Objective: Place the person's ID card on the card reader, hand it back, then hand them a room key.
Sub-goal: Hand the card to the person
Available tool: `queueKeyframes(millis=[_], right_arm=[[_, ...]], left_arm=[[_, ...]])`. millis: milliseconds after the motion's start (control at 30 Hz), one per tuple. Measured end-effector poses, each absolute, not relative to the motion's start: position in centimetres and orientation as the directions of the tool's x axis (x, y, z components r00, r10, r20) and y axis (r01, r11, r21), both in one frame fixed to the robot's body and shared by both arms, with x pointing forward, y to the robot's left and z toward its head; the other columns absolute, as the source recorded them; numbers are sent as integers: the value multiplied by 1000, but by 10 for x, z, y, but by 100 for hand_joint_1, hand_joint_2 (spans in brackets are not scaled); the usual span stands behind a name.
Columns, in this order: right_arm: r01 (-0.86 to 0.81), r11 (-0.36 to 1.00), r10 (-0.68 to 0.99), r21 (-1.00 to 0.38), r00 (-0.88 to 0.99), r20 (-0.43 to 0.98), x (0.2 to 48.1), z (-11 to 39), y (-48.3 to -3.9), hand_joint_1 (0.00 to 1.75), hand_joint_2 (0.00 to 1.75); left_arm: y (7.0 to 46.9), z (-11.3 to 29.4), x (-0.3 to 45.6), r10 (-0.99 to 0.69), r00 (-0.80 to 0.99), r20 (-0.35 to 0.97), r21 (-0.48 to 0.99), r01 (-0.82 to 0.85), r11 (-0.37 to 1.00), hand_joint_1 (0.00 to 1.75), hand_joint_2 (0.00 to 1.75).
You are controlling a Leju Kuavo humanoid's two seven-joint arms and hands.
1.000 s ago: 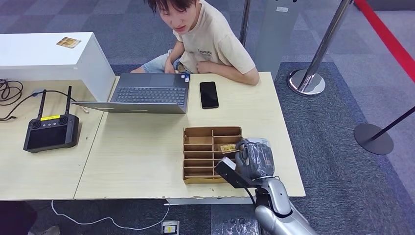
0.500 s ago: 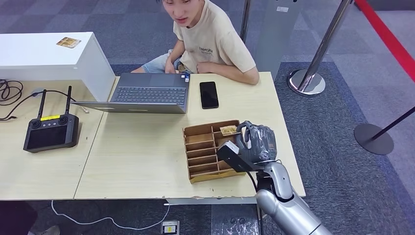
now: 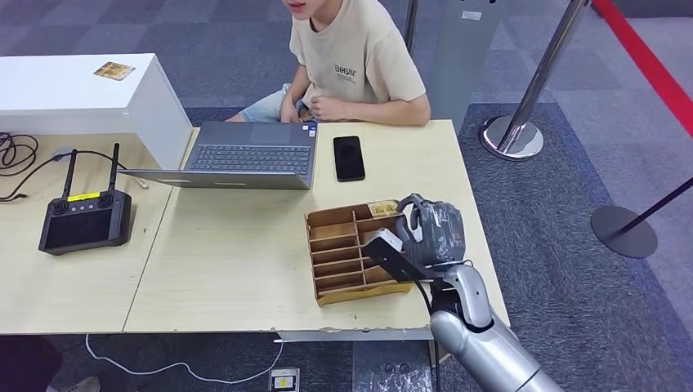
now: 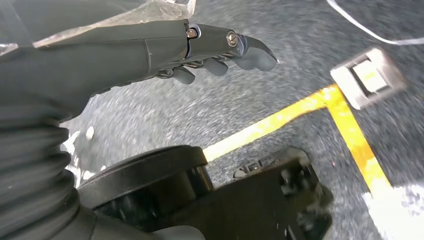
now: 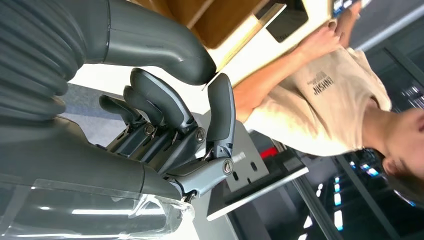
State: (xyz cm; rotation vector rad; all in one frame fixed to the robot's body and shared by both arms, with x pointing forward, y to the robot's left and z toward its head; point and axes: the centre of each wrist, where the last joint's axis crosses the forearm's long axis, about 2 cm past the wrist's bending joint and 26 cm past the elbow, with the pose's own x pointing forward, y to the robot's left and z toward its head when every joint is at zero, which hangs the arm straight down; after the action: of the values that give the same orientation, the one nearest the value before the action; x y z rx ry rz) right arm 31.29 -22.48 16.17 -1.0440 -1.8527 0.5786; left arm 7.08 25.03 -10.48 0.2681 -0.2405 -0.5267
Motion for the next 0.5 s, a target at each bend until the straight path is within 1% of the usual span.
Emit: queueKeyframes(millis=[100, 300, 500], right_arm=[[442, 549, 835, -709, -244, 494, 313, 174, -229, 175, 175], [418, 626, 777, -658, -269, 569, 318, 208, -249, 175, 175], [378, 672, 740, -637, -346, 576, 333, 249, -264, 175, 175]], left_arm=[[255, -105, 70, -476, 867, 146, 326, 412, 851, 0, 175], [265, -106, 70, -481, 862, 160, 364, 401, 841, 0, 175], [257, -105, 71, -450, 875, 178, 408, 350, 843, 0, 175]])
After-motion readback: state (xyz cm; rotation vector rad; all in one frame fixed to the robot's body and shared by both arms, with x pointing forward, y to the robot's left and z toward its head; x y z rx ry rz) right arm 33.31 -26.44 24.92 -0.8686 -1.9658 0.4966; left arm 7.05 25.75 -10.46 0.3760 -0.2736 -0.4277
